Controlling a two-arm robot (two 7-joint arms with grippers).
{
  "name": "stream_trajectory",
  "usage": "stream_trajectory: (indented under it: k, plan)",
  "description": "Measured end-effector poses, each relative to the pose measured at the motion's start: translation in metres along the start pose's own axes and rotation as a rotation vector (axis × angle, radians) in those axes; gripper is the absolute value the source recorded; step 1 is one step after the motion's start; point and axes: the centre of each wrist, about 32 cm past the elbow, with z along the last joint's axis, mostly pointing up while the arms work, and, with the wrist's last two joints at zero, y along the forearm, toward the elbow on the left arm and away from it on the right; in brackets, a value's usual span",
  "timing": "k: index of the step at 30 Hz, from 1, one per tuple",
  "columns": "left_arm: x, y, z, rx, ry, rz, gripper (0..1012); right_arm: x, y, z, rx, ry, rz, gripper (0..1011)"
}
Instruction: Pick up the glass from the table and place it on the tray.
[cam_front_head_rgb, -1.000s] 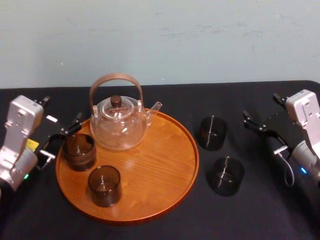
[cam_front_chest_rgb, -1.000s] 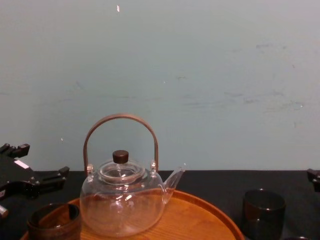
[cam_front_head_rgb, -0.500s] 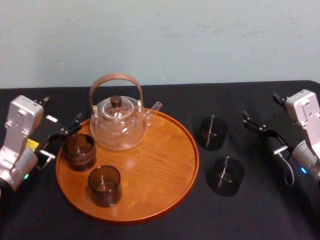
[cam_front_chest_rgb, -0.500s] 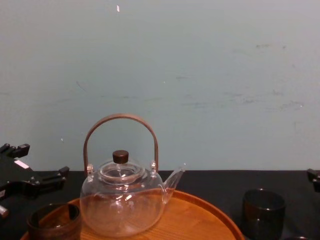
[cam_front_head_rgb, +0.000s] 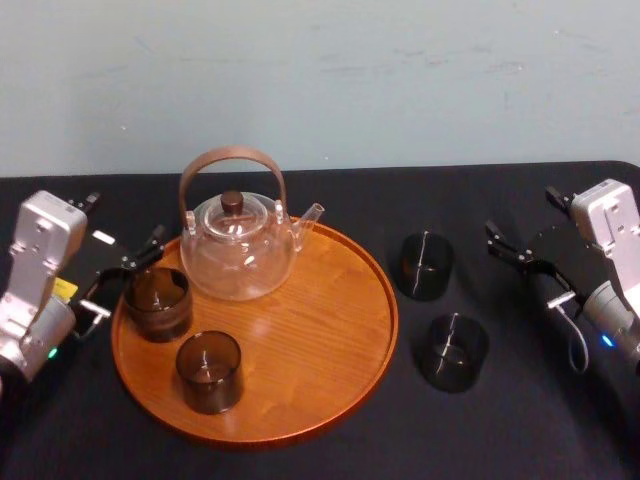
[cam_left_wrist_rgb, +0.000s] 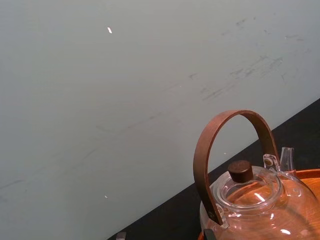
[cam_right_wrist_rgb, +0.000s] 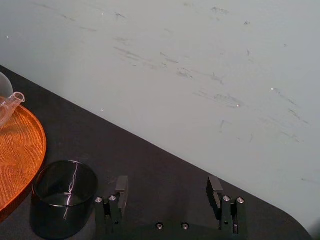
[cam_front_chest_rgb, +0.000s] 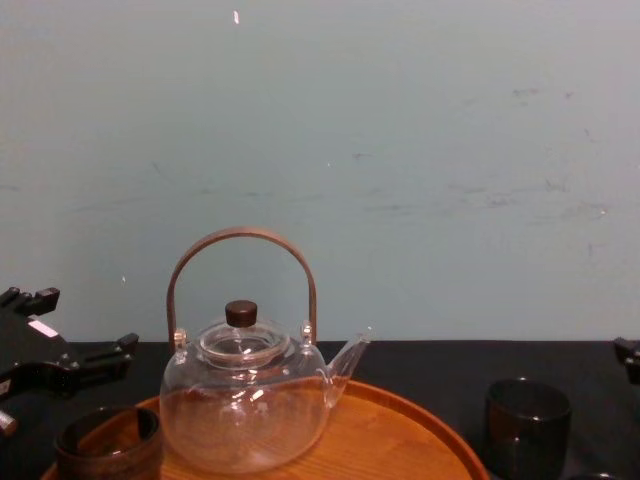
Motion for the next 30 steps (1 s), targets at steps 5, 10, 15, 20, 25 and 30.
stream_trajectory:
  k: [5,10,15,20,25,30]
  plan:
    - [0.0000,0.0000,0.0000,0.000,0.000,0.000,1001,0.0000,0.0000,0.0000,0.000,0.000,0.000,1002]
    - [0.0000,0.0000,0.0000,0.000,0.000,0.000,1001,0.0000,0.0000,0.0000,0.000,0.000,0.000,1002]
    - [0.0000,0.0000,0.0000,0.000,0.000,0.000,1001,0.0000,0.0000,0.0000,0.000,0.000,0.000,1002]
    - [0.0000,0.0000,0.0000,0.000,0.000,0.000,1001,0.0000,0.0000,0.0000,0.000,0.000,0.000,1002]
    - [0.0000,0.0000,0.0000,0.000,0.000,0.000,1002,-0.0001,-0.0003,-0.0003,0.000,0.003,0.001,1002]
    - [0.0000,0.0000,0.0000,0.000,0.000,0.000,1001,0.0003,-0.0024,0.0007,-0.001,0.013,0.010,1002]
